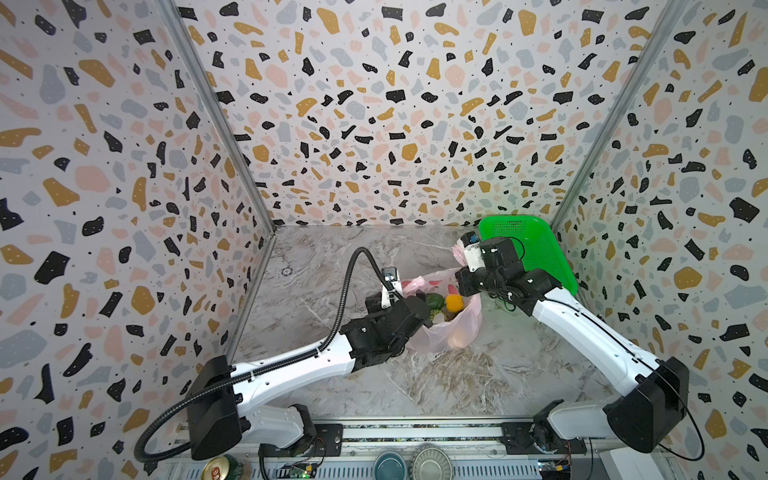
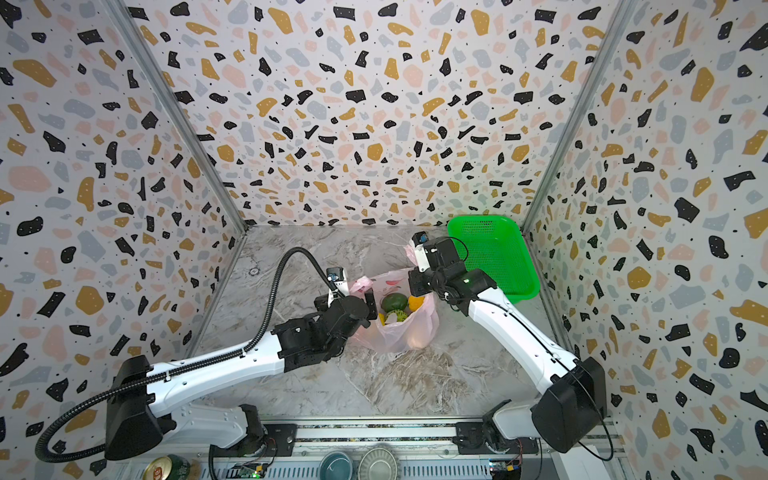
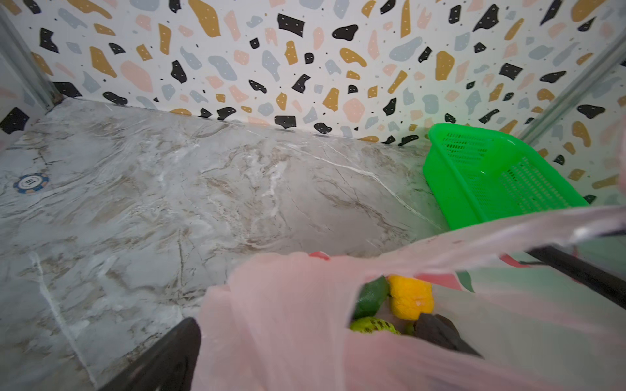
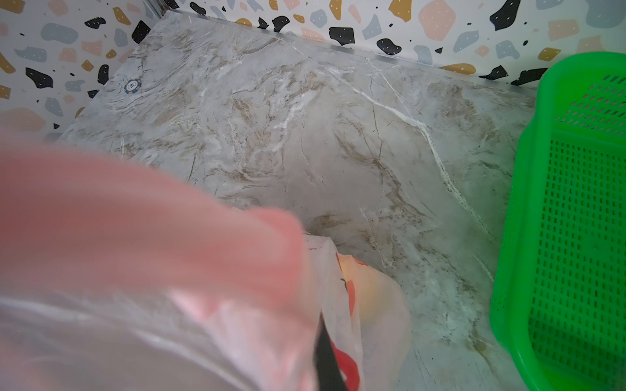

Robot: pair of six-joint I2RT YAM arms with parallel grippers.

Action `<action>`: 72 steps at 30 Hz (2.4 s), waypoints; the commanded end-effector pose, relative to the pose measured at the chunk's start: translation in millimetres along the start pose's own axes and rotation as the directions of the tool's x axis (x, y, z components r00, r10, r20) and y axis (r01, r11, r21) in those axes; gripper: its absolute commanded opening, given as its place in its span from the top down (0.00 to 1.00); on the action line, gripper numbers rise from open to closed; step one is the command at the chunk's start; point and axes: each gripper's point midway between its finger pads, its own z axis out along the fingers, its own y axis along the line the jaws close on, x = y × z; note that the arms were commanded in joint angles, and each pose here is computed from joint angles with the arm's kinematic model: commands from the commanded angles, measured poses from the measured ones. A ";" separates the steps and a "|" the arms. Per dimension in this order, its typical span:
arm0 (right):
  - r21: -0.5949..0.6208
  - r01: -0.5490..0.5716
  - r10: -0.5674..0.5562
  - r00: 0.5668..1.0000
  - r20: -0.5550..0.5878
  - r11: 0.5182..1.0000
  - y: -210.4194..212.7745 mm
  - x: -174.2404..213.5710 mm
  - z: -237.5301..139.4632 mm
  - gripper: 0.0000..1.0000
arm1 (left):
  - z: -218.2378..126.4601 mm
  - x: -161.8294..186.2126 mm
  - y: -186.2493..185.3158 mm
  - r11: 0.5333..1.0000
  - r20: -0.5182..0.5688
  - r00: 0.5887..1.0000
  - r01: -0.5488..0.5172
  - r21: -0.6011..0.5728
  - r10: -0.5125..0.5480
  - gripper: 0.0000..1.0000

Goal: Untie the knot of the plastic bag and take out the fruit

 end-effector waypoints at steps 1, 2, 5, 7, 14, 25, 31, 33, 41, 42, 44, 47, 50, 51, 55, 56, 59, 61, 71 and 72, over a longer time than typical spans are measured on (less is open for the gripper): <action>-0.012 0.004 -0.003 0.996 0.091 1.000 5.8 -26.6 -26.1 1.00 | 6.6 -9.1 17.6 0.999 0.015 1.000 0.023 -0.034 -0.022 0.00; -0.010 0.004 -0.003 0.996 0.090 1.000 5.4 -26.0 -26.0 1.00 | 8.6 -9.1 22.3 0.999 0.008 1.000 0.018 -0.041 -0.017 0.00; -0.009 0.006 -0.005 0.996 0.094 1.000 4.6 -27.5 -26.8 1.00 | 13.0 -8.1 39.5 0.998 -0.015 1.000 0.006 -0.062 -0.007 0.01; -0.009 0.006 -0.005 0.995 0.097 1.000 3.8 -28.7 -27.3 1.00 | 14.2 -5.9 49.1 0.998 -0.038 0.999 -0.009 -0.066 0.006 0.00; -0.008 0.004 -0.003 0.994 0.107 1.000 -0.4 -30.5 -29.5 1.00 | 14.5 10.9 64.6 0.999 -0.142 0.989 -0.036 0.019 0.038 0.00; -0.017 0.000 0.002 0.993 0.119 1.000 0.1 -33.1 -32.0 1.00 | 24.3 -0.7 3.2 0.931 -0.171 0.970 -0.102 0.351 0.171 0.00; -0.019 -0.007 0.009 0.992 0.126 1.000 0.3 -34.3 -32.9 1.00 | 34.3 -1.7 11.7 0.927 -0.202 0.963 -0.096 0.363 0.179 0.29; -0.018 -0.010 0.012 0.992 0.126 1.000 0.1 -33.1 -32.5 1.00 | 34.0 -6.6 15.5 0.933 -0.199 0.967 -0.081 0.351 0.159 0.48; -0.014 -0.025 0.026 0.992 0.121 1.000 -1.0 -27.3 -31.7 1.00 | 25.2 -20.2 31.2 0.943 -0.189 0.975 -0.046 0.331 0.114 0.66; -0.012 -0.026 0.027 0.993 0.119 1.000 -1.6 -26.4 -31.3 1.00 | 23.2 -22.3 31.6 0.942 -0.190 0.975 -0.045 0.331 0.113 0.72; -0.009 -0.027 0.028 0.993 0.118 1.000 -2.3 -25.5 -30.2 1.00 | 19.2 -25.6 31.4 0.942 -0.194 0.975 -0.040 0.334 0.110 0.81; -0.007 -0.028 0.028 0.993 0.112 1.000 -2.9 -23.3 -27.8 1.00 | 15.2 -22.9 33.3 0.943 -0.216 0.971 -0.024 0.332 0.100 0.90; -0.007 -0.029 0.030 0.994 0.101 1.000 -3.5 -19.4 -23.9 1.00 | 14.7 -8.4 36.6 0.943 -0.254 0.962 -0.012 0.333 0.102 1.00; -0.009 -0.027 0.028 0.995 0.091 1.000 -3.4 -16.3 -21.1 1.00 | 15.2 -1.8 38.9 0.944 -0.266 0.958 -0.011 0.331 0.105 1.00; -0.018 -0.022 0.023 0.999 0.050 1.000 -3.6 -2.3 -10.8 0.99 | 15.5 14.8 35.4 0.927 -0.283 0.955 0.025 0.373 0.088 1.00; -0.024 -0.016 0.017 0.999 0.042 1.000 -2.3 -0.4 -10.1 0.93 | 15.2 15.7 32.2 0.921 -0.287 0.954 0.036 0.388 0.083 1.00; -0.036 -0.007 0.009 0.999 0.036 0.999 0.3 -0.9 -15.8 0.66 | 15.2 11.1 27.7 0.917 -0.287 0.955 0.046 0.396 0.076 1.00; -0.051 0.000 0.002 0.999 0.032 0.999 4.0 -3.3 -24.4 0.45 | 12.9 3.9 24.6 0.912 -0.272 0.959 0.044 0.407 0.075 1.00; -0.125 0.224 -0.213 0.973 0.090 0.967 46.8 -35.8 -90.5 0.00 | 1.5 -21.7 9.1 0.881 -0.220 0.971 0.020 0.473 0.097 1.00; -0.127 0.257 -0.244 0.964 0.104 0.958 52.0 -40.1 -95.5 0.01 | 1.2 -23.3 6.9 0.877 -0.218 0.971 0.014 0.481 0.103 1.00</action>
